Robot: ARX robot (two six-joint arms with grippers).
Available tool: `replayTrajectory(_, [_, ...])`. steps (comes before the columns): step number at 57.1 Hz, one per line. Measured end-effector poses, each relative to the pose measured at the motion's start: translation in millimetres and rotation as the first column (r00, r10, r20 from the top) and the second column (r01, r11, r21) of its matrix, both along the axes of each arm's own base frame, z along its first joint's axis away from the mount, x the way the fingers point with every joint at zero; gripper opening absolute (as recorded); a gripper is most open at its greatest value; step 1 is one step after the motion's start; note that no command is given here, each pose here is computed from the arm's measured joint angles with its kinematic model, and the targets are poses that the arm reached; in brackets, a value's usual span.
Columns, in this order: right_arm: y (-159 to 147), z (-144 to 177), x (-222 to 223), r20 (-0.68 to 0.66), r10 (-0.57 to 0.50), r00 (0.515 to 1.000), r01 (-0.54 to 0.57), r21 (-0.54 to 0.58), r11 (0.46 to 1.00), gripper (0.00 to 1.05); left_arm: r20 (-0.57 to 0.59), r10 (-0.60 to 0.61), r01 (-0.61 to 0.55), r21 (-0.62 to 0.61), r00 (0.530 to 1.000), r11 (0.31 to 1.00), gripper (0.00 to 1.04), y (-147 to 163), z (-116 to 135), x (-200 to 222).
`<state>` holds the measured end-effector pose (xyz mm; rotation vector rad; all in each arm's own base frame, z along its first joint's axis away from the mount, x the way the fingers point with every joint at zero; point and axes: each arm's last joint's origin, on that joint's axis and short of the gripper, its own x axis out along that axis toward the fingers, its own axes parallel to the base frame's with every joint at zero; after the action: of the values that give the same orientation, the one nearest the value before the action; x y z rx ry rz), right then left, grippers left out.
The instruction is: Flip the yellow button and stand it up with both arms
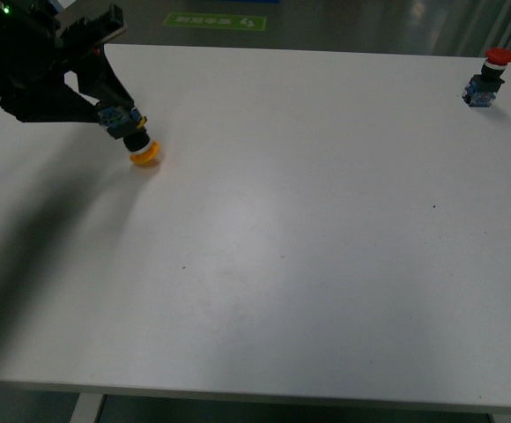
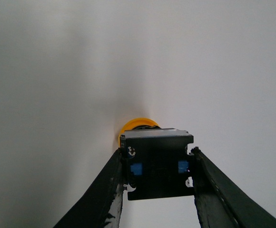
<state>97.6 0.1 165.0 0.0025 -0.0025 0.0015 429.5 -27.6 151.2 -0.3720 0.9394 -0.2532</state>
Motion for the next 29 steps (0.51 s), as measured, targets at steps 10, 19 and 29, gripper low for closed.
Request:
replayTrajectory(10, [0.0, 0.0, 0.0, 0.0, 0.0, 1.0, 0.0, 0.0, 1.0, 0.97, 0.124, -0.05, 0.092, -0.365, 0.991, 0.926, 0.34, -29.1, 36.0, -11.4])
replayTrajectory(19, [0.0, 0.0, 0.0, 0.0, 0.0, 1.0, 0.0, 0.0, 1.0, 0.97, 0.243, -0.109, 0.231, -0.56, 0.964, 0.796, 0.34, -73.5, 61.8, -20.1])
replayTrajectory(29, [0.0, 0.0, 0.0, 0.0, 0.0, 1.0, 0.0, 0.0, 1.0, 0.97, 0.292, -0.125, 0.297, -0.678, 0.948, 0.672, 0.34, -111.7, 73.3, -29.3])
